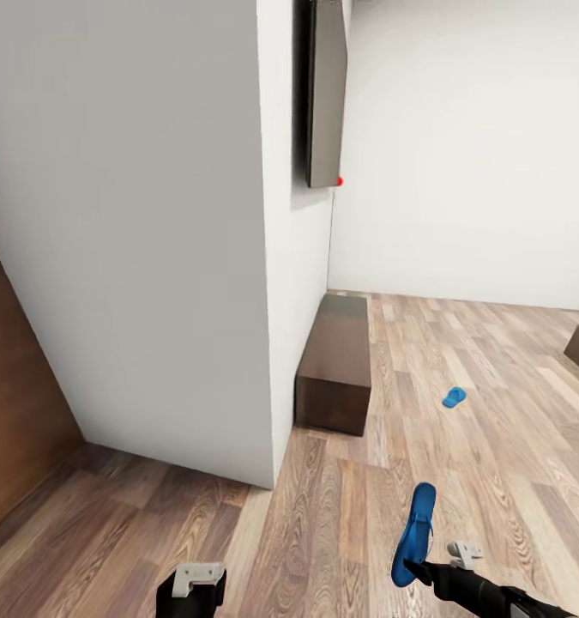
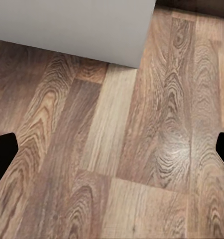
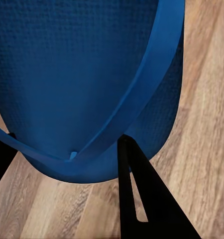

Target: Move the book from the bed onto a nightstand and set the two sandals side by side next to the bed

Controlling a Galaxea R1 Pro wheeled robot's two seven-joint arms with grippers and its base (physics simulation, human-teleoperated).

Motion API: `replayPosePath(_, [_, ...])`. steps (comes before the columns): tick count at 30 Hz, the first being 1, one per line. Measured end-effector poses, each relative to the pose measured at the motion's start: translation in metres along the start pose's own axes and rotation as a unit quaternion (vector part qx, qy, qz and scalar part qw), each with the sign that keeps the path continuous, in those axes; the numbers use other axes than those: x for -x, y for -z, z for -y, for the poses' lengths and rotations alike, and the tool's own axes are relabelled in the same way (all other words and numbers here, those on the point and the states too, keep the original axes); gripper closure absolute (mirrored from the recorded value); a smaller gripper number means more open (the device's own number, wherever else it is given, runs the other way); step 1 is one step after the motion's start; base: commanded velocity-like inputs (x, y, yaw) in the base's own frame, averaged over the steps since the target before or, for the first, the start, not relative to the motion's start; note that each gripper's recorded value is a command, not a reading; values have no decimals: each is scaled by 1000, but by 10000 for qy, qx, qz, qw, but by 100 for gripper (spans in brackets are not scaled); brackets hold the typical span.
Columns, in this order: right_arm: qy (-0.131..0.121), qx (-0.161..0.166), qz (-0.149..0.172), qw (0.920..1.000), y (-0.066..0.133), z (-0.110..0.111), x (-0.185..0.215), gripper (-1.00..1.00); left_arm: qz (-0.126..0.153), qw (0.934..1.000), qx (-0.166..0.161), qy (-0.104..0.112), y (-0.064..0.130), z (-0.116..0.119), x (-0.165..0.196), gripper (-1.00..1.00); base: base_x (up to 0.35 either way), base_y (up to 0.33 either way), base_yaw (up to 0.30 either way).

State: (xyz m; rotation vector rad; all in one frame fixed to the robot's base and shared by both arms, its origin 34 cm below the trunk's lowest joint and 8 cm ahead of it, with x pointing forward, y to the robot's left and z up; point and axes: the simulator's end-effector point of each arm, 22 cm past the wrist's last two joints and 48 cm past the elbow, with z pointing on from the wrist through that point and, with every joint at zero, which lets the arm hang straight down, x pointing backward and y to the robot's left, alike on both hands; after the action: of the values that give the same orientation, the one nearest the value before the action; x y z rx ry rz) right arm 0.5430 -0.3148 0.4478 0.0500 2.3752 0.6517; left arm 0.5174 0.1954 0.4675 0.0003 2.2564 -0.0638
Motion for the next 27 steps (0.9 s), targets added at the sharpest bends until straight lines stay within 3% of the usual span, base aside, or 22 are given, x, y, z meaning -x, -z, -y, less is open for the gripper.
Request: replayPosePath(27, [7, 0, 1, 10000, 1, -1, 2, 100, 3, 10000, -12, 1, 1, 2, 2, -100, 0, 0, -266])
